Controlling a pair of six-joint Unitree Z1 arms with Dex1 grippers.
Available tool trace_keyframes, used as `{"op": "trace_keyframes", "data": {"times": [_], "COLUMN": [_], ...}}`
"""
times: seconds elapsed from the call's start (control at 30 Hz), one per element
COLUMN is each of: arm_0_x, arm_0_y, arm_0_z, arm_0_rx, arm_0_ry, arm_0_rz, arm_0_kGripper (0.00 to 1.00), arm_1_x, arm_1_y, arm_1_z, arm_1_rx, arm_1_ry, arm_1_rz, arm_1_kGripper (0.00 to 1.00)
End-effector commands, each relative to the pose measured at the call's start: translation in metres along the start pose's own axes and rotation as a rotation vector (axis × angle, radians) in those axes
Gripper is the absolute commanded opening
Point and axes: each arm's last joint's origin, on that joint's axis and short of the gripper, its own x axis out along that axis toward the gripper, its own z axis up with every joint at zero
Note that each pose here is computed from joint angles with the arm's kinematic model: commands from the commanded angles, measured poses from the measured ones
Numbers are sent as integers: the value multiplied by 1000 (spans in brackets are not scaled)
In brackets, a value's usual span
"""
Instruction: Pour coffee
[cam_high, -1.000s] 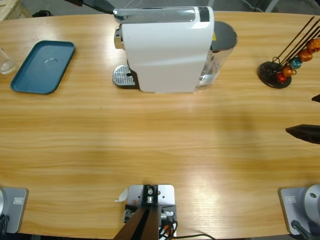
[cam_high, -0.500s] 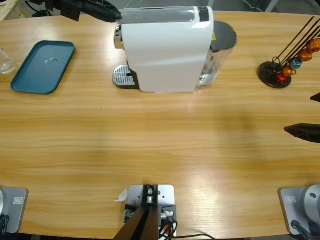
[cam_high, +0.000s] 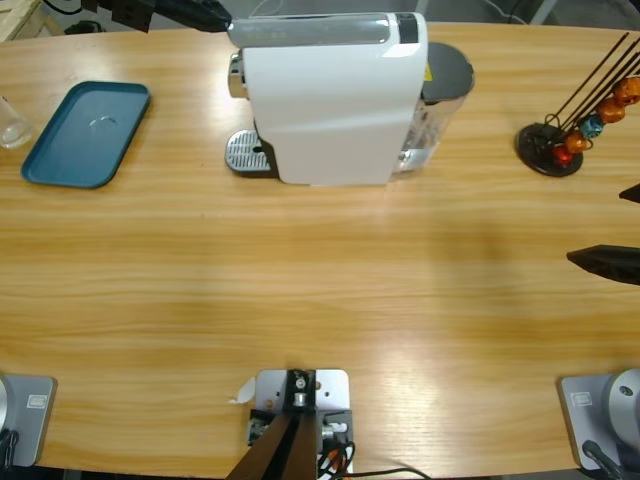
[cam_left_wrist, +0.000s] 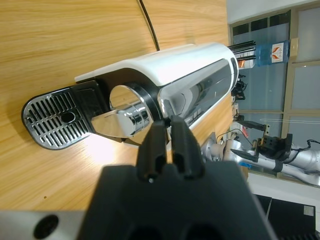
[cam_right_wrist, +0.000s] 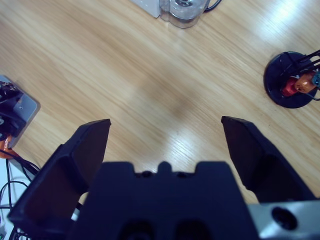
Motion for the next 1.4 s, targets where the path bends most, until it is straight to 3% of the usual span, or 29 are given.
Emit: {"op": "trace_keyframes", "data": {"times": [0.03,0.23,0.47,0.67,1.4], "arm_0_x": [14,8,-8,4,14], "arm_0_y": [4,-3,-39,-43,-51], "arm_0_z": [-8,-7,7,4,5], "arm_0_rx": [10,34,110,115,85], "arm_0_ry": [48,24,-45,-14,-17], "arm_0_rz": [-20,-43,-101,-107,-57], "arm_0_kGripper": [0,0,0,0,0], "arm_1_x": [3,2,2,1,2], "arm_1_y": [0,0,-1,-1,-1], "arm_1_z": [-10,-11,-11,-12,-12], "arm_1_rx": [20,19,20,20,20], "arm_1_ry": [1,-1,-8,-13,-23], "arm_1_rz": [7,7,5,4,3], "arm_1_kGripper": [998,996,991,987,982]}}
